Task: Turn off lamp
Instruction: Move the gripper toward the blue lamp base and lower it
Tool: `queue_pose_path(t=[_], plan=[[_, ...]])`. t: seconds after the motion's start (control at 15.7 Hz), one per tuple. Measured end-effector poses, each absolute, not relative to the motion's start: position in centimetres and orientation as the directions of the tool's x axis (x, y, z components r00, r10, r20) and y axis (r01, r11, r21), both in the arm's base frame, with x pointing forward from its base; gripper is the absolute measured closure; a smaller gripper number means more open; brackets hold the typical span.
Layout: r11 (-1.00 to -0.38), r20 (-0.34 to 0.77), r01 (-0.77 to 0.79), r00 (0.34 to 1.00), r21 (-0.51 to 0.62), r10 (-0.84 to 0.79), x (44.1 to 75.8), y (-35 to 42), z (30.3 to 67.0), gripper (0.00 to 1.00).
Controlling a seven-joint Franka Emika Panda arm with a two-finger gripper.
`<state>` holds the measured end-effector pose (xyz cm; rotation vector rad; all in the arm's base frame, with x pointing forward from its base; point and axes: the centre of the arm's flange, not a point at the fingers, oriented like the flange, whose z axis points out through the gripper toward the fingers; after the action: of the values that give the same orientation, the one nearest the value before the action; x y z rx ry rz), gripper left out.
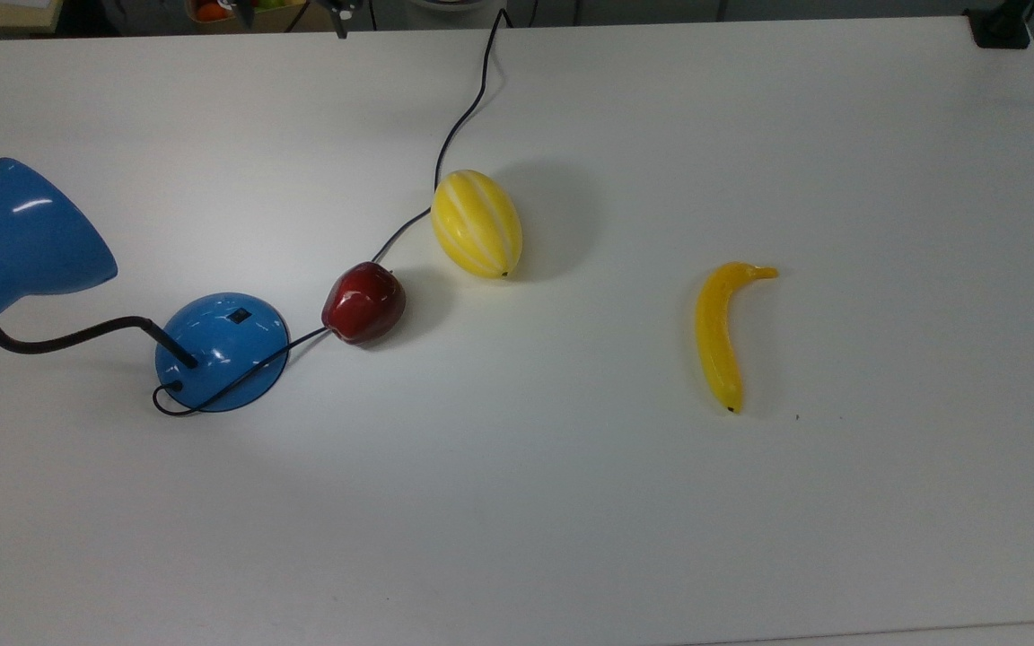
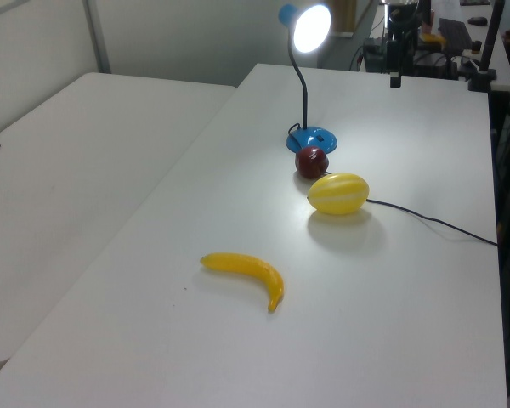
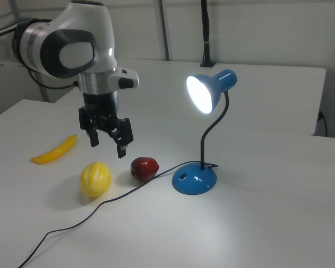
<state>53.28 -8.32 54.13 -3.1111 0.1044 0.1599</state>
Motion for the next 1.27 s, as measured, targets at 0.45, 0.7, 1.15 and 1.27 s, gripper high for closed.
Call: queue_pose_path(t=[0.45, 0.7, 1.15, 1.27], plan=[[-0.995, -0.027, -0.097, 0.995, -0.024, -0.096, 56.2, -9.5, 52.6, 0.21], [-0.986, 0.038, -0.163, 0.986, -0.028, -0.164, 58.1, -10.0, 51.8, 0.67], [-0.967, 0.125, -0.249, 0.959, -0.05, -0.253, 61.1, -10.8, 48.6, 0.99], [-0.961, 0.138, -0.269, 0.952, -0.059, -0.275, 62.0, -11.0, 47.2, 0.99]])
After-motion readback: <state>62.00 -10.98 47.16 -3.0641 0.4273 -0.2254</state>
